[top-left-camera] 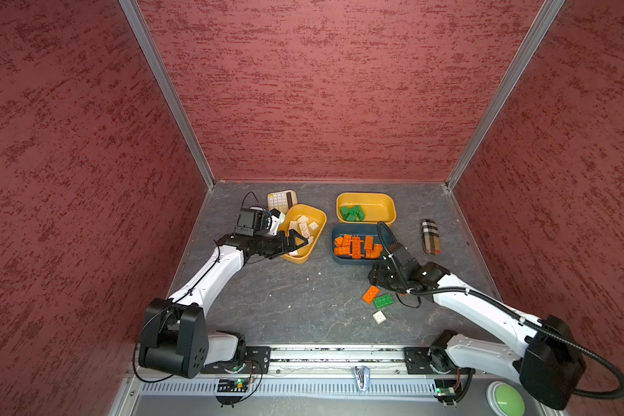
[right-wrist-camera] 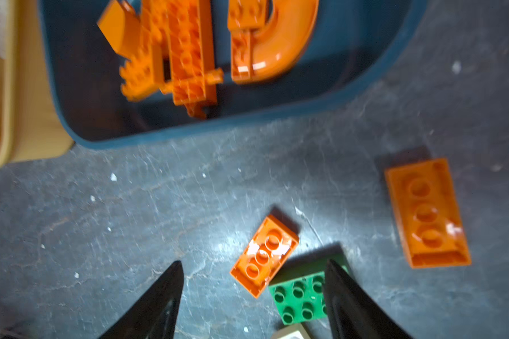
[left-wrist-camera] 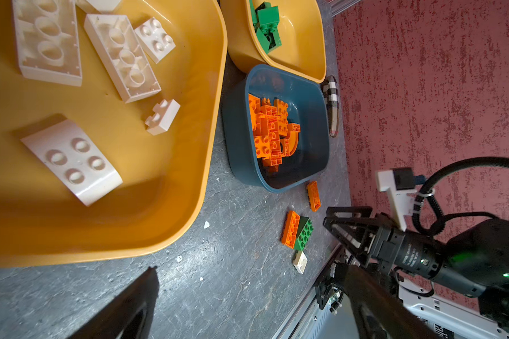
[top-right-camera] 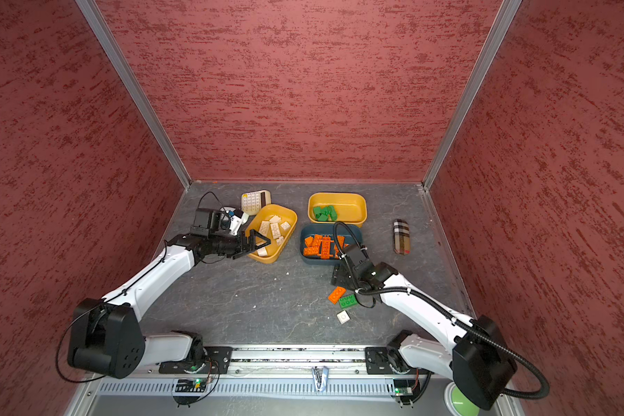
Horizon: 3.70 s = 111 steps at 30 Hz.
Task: Sort the legos into containers by color
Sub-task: Pick up the lego from the center of the table, then place the lego in the container, then pick up the lego from the middle-right of the table.
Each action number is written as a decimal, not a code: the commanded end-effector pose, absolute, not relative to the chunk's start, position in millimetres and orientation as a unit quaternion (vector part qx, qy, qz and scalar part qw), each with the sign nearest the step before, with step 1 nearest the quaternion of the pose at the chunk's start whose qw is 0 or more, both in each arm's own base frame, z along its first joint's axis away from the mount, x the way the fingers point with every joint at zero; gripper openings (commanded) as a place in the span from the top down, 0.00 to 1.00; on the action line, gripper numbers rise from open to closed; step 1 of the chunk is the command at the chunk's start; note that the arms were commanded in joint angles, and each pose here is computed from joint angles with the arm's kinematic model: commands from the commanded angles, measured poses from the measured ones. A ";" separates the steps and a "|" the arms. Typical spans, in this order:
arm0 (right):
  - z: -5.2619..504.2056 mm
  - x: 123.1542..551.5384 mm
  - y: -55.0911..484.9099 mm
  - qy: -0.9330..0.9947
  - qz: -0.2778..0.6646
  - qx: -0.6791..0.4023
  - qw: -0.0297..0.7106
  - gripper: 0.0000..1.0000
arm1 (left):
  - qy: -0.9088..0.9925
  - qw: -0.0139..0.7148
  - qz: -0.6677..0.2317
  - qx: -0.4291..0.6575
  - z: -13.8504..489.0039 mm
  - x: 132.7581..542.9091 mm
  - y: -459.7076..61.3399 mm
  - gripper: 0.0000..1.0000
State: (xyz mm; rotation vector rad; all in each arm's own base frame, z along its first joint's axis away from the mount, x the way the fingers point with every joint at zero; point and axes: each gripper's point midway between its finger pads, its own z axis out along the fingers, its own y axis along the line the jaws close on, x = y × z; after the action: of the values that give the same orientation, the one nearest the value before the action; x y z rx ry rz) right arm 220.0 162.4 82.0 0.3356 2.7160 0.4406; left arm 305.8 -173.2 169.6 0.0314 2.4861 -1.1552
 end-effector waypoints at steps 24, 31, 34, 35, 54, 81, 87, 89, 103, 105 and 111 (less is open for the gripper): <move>22.5 205.2 184.0 0.974 0.124 0.149 0.119 0.32 | 0.884 0.218 -0.413 0.025 175.1 304.9 -170.1 0.01; 22.5 209.4 196.5 0.977 0.112 0.131 0.127 0.35 | 0.885 0.218 -0.411 0.025 174.2 302.5 -166.2 0.01; 19.0 210.6 199.2 0.981 0.086 0.110 0.131 0.36 | 0.885 0.219 -0.411 0.024 173.4 301.7 -164.8 0.01; 19.3 211.7 201.4 0.982 0.079 0.102 0.134 0.37 | 0.885 0.219 -0.411 0.023 173.1 301.5 -164.2 0.01; 24.9 212.0 186.2 0.983 -0.062 -0.002 0.171 0.76 | 0.883 0.221 -0.413 0.018 172.8 296.8 -157.7 0.01; 105.2 414.0 168.7 0.953 0.111 0.059 0.276 0.74 | 0.876 0.214 -0.430 0.034 185.5 297.6 -180.3 0.00; 84.3 411.8 165.7 0.959 0.098 0.063 0.258 0.51 | 0.879 0.215 -0.425 0.034 186.2 297.0 -176.9 0.01; 91.8 408.0 160.9 0.958 0.090 0.062 0.264 0.44 | 0.879 0.215 -0.425 0.033 186.8 297.1 -175.7 0.01; 96.6 271.1 91.8 0.968 0.049 0.113 0.217 0.32 | 0.881 0.205 -0.425 0.033 179.8 301.9 -178.2 0.01; 84.5 256.9 80.8 0.970 0.030 0.118 0.208 0.32 | 0.881 0.203 -0.425 0.035 179.2 302.3 -179.9 0.01; 53.8 253.7 59.6 0.971 -0.017 0.128 0.202 0.27 | 0.881 0.203 -0.426 0.041 183.0 300.7 -184.3 0.00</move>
State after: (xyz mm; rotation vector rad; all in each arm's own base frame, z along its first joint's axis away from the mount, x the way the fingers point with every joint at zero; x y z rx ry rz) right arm 244.5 71.9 55.7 0.3127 2.7583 0.0203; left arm 297.2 -180.9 171.3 0.0655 2.4910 -1.1978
